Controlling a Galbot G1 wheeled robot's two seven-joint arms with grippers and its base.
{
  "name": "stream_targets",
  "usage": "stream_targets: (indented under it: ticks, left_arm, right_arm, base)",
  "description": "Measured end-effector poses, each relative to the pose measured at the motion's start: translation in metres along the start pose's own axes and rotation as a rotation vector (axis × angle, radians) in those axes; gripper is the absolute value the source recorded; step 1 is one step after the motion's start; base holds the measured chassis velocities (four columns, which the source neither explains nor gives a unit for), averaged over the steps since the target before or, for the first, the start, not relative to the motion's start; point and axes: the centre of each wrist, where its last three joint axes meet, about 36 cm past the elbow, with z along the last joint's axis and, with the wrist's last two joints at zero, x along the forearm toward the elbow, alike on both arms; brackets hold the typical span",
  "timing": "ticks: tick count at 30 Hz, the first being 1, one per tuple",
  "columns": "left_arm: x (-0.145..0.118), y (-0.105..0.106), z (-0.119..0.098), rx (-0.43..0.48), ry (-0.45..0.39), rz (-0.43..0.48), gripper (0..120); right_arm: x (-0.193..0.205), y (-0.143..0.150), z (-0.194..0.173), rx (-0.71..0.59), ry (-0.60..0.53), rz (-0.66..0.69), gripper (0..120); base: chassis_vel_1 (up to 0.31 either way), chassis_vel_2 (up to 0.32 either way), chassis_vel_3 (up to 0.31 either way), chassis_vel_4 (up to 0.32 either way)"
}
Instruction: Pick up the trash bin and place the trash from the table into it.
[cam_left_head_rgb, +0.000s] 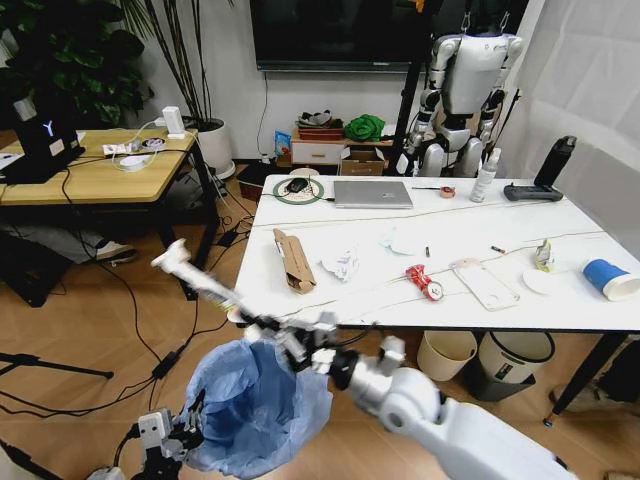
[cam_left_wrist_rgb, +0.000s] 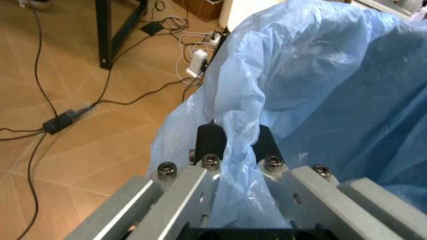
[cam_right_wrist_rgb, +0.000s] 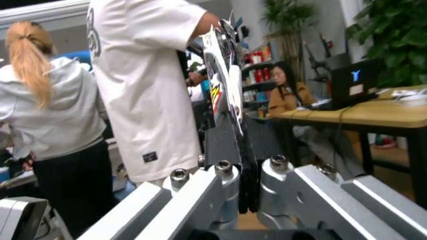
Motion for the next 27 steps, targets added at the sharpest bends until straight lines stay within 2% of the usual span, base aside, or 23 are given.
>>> stream_targets:
  ticks: [4,10,27]
  left_arm:
    - [0.001,-0.003,-0.003,0.005,-0.016,-0.007,0]
    - [0.003,-0.002,-0.015,-0.003,-0.048,-0.013,0]
    - [0.002,-0.001,-0.014,-0.004,-0.042,-0.004,0]
  right_arm:
    - [0.002,0.003,0.014,0.016,0.049,-0.011,0]
    - [0.026,0.016,0.040,0.034,0.125,0.008,0]
    - [0.051,0.010,0.023,0.086,0.112,0.077,0]
  base:
    - [0.000,0.000,0.000,0.000]
    - [0.000,0.000,0.000,0.000]
    - [0.000,0.000,0.000,0.000]
